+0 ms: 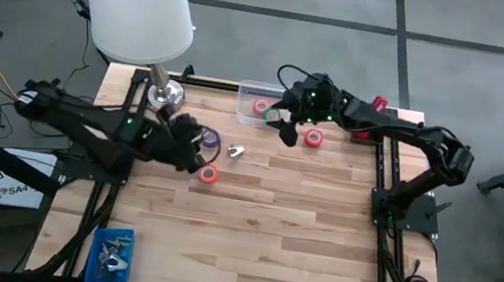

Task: Pick and place Stapler, Stapler remover, tape
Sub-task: Put the gray staple remover into the blue bin

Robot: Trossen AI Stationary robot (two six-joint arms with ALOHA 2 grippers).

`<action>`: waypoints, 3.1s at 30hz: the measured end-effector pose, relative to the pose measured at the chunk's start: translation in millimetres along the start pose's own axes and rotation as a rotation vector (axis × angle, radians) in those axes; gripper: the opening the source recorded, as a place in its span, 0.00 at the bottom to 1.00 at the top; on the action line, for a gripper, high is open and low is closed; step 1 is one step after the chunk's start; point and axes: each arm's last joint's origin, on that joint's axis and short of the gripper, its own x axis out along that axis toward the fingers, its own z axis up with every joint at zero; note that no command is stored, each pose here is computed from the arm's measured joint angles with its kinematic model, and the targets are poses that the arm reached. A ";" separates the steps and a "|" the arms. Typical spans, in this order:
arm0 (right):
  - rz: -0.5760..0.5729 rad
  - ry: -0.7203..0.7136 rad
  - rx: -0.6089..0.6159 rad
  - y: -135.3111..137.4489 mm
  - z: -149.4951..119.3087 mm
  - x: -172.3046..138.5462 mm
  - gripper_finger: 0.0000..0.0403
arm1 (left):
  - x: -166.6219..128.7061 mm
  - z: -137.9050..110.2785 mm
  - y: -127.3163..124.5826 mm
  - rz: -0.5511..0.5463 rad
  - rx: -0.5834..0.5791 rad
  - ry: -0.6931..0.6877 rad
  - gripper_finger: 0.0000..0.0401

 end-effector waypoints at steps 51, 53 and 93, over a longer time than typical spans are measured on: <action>0.120 0.140 -0.325 33.7 -102.9 163.9 0.66 | -16.8 -45.7 78.5 -0.328 -0.239 -0.172 0.41; 0.118 0.138 -0.330 33.2 -102.8 163.9 0.66 | -16.9 -45.8 78.3 -0.337 -0.237 -0.168 0.41; 0.179 0.191 -0.080 64.6 -103.7 183.3 0.39 | -17.2 -47.9 77.0 -0.393 -0.218 -0.131 0.41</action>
